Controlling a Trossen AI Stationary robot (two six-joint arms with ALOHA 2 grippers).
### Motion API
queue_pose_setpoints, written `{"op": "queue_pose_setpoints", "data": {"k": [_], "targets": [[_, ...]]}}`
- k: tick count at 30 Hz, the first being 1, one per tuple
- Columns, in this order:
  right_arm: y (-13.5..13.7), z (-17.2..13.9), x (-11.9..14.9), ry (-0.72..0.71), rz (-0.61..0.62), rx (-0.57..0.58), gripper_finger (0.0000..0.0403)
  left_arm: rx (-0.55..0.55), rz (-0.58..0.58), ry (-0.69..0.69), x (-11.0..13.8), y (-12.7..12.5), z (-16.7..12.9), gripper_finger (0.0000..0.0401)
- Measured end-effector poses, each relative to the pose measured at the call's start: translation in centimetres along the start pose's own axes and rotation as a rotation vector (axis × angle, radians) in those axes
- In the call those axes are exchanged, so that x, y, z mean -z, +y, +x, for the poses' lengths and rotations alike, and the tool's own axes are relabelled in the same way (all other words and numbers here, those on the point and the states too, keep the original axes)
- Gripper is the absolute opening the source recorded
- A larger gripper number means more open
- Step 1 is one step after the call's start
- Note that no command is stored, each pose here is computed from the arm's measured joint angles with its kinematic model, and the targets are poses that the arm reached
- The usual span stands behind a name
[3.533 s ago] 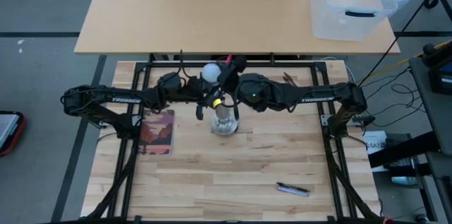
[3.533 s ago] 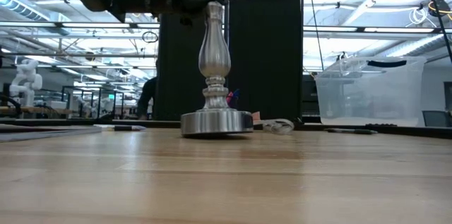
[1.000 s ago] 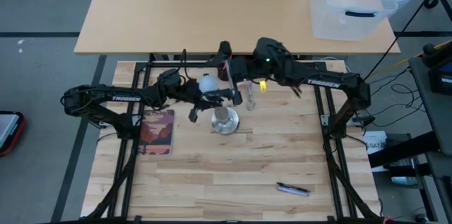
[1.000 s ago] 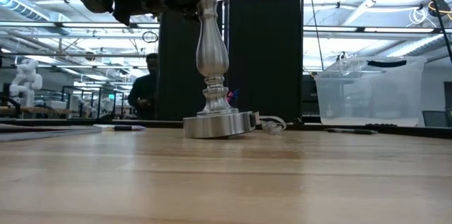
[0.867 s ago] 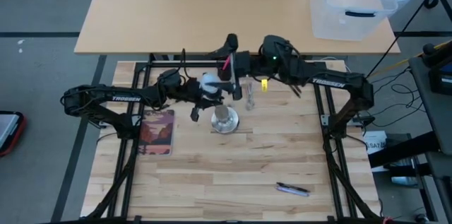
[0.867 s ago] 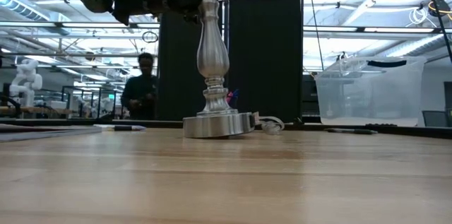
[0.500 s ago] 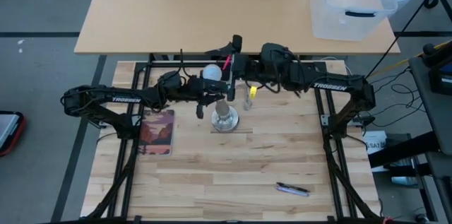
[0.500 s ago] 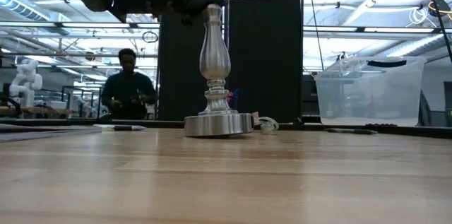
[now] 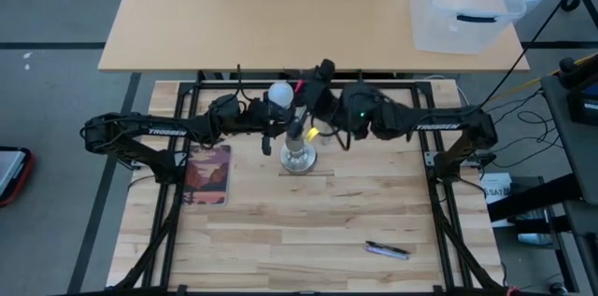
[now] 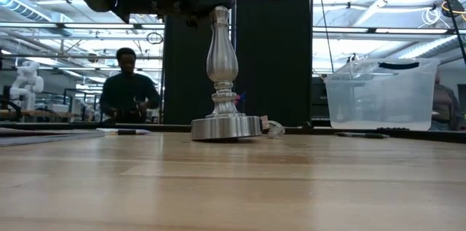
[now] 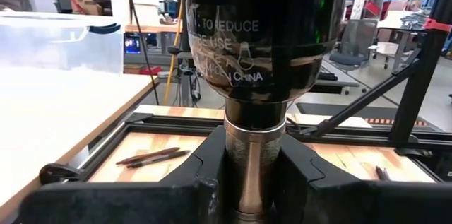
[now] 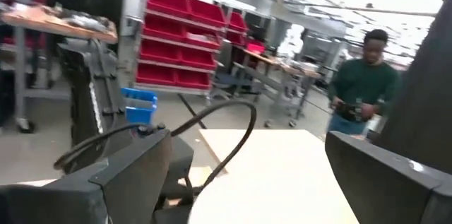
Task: Screw lightbulb
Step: Remove the lightbulb from the desk lamp
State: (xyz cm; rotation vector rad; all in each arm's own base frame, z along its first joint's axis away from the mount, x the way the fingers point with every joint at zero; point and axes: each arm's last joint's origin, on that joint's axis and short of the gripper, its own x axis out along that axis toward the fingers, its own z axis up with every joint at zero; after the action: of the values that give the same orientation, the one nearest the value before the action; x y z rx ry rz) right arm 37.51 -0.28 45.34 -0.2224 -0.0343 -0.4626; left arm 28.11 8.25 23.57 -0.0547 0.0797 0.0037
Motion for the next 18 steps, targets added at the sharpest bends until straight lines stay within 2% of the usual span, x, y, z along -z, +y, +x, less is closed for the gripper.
{"op": "queue_pose_setpoints", "data": {"k": [5,10,14,18], "targets": [[1.7,0.4,1.1,0.059,-0.033,0.097,0.0368,-0.003,0.005,-0.003,0.0,0.0,0.0,0.0073],[2.9,0.9,1.8,0.061,-0.023,0.105,0.0368,-0.005,0.003,-0.003,0.0,0.0,0.0,0.0073],[3.3,1.5,2.8,0.106,-0.042,0.223,0.0368,-0.005,0.003,-0.003,0.0,0.0,0.0,0.0073],[3.8,2.4,3.8,0.112,-0.045,0.251,0.0368,-0.007,0.003,-0.003,0.0,0.1,0.0,0.0073]]}}
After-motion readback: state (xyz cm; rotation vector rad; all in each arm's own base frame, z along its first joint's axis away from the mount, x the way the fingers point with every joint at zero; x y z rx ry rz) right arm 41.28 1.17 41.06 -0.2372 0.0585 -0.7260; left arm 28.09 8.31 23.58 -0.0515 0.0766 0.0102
